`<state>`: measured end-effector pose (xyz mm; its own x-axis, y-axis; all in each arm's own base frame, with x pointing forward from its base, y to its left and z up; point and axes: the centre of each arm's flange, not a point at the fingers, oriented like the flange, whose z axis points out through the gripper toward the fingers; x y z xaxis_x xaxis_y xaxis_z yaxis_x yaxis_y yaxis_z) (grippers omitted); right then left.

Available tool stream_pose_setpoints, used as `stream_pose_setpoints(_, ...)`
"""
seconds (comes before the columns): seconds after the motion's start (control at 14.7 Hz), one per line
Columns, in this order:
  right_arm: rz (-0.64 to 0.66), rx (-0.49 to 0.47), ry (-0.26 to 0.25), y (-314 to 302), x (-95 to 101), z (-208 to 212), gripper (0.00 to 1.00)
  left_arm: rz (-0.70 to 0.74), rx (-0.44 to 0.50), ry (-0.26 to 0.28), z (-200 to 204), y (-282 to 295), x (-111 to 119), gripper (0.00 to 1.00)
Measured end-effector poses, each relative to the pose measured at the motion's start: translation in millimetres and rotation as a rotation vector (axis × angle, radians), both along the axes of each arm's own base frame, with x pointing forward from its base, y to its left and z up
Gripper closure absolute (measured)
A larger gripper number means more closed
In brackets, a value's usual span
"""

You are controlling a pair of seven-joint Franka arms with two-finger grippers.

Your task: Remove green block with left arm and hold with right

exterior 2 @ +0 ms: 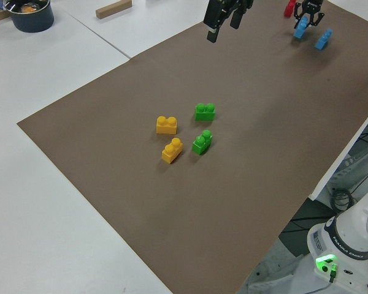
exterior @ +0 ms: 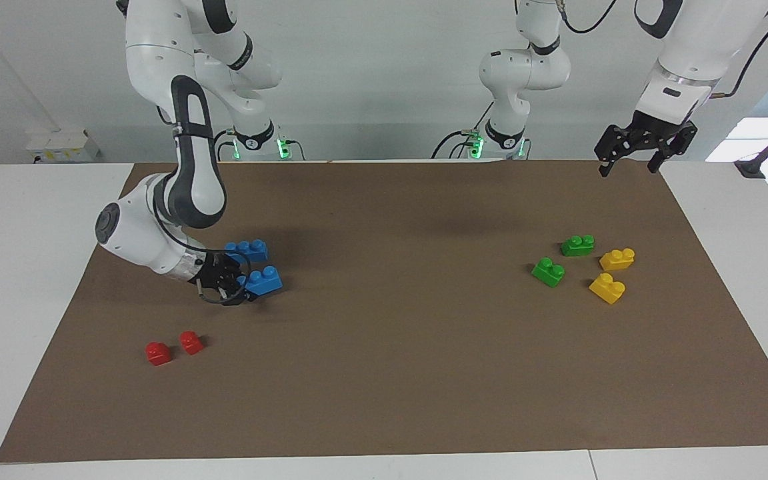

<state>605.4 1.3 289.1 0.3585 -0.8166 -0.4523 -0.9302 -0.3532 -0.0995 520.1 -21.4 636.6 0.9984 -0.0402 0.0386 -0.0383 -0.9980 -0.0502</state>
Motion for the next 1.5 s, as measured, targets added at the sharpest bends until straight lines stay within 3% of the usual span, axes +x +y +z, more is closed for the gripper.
stream_pose_setpoints(0.82,0.004,-0.010,-0.012,8,-1.3,-5,0.63,0.008,-0.079,0.072,4,-3,-8,0.00)
stream_pose_setpoints(1.36,0.019,-0.016,-0.017,20,-2.9,-8,0.63,0.008,-0.079,0.069,8,-4,-8,0.00)
stream_pose_setpoints(1.43,0.022,-0.016,-0.017,22,-3.4,-8,0.59,0.008,-0.079,0.069,8,-4,-8,0.00)
stream_pose_setpoints(1.5,0.026,-0.017,-0.017,25,-3.8,-9,0.50,0.008,-0.079,0.069,8,-4,-8,0.00)
